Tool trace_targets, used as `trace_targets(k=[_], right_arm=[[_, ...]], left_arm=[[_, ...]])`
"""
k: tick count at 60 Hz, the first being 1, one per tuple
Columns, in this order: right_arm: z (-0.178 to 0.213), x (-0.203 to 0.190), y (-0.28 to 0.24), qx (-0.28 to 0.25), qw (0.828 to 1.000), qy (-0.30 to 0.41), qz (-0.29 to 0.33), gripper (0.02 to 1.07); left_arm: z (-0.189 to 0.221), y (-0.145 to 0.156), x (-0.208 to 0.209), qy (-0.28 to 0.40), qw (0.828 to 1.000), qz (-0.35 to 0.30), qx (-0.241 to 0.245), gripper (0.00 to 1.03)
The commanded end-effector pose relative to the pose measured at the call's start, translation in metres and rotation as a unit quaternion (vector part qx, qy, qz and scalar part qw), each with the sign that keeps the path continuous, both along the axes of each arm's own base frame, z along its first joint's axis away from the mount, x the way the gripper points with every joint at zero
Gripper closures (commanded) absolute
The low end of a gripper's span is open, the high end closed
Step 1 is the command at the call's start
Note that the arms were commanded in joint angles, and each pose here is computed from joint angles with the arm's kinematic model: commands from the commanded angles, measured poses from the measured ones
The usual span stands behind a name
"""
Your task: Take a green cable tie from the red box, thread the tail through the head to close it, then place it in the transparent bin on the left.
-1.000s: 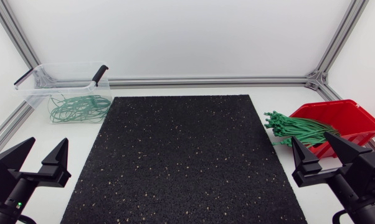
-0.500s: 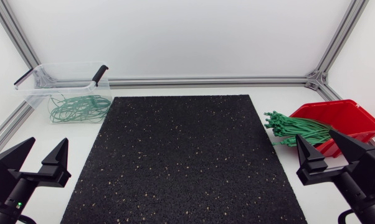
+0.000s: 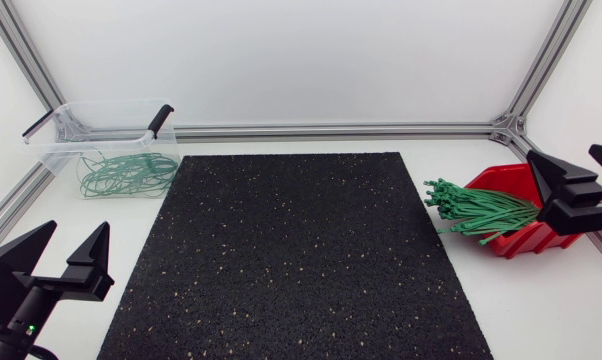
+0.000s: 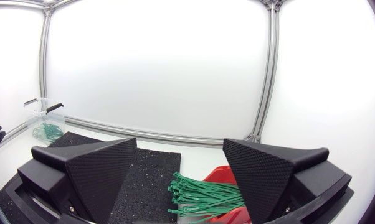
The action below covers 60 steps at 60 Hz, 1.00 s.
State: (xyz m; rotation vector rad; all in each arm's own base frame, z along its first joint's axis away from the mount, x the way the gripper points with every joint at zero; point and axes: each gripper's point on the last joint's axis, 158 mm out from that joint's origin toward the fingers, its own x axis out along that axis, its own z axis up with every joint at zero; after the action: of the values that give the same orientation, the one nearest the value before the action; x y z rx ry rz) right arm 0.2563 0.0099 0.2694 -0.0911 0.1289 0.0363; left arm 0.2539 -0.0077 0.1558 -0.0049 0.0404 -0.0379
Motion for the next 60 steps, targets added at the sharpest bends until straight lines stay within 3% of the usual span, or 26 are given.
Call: trace_targets(k=[1,10,18,25,39,51,60], right_arm=[[0.017,0.008,0.000,-0.030,0.999,0.008,0.006,0.15],[0.014,0.029,0.000,-0.068,0.995,0.066,0.020,0.19],[0.000,0.046,-0.013,-0.072,0.985,0.148,0.043,0.08],[-0.014,0.060,-0.028,-0.103,0.970,0.209,0.065,0.06],[-0.065,0.066,-0.045,-0.252,0.903,0.317,0.145,0.07],[-0.101,0.059,-0.055,-0.314,0.853,0.368,0.197,0.07],[-0.135,0.045,-0.072,-0.379,0.804,0.394,0.235,0.10]], left_arm=[[-0.021,0.002,0.001,0.021,1.000,0.004,-0.009,0.04],[-0.021,0.003,0.001,0.021,1.000,0.006,-0.009,0.04],[-0.021,0.003,0.001,0.022,1.000,0.006,-0.009,0.04],[-0.021,0.003,0.001,0.021,1.000,0.006,-0.009,0.04],[-0.021,0.002,0.001,0.022,1.000,0.004,-0.009,0.04],[-0.021,0.002,0.001,0.022,1.000,0.004,-0.009,0.04],[-0.021,0.001,0.001,0.022,1.000,0.003,-0.009,0.04]])
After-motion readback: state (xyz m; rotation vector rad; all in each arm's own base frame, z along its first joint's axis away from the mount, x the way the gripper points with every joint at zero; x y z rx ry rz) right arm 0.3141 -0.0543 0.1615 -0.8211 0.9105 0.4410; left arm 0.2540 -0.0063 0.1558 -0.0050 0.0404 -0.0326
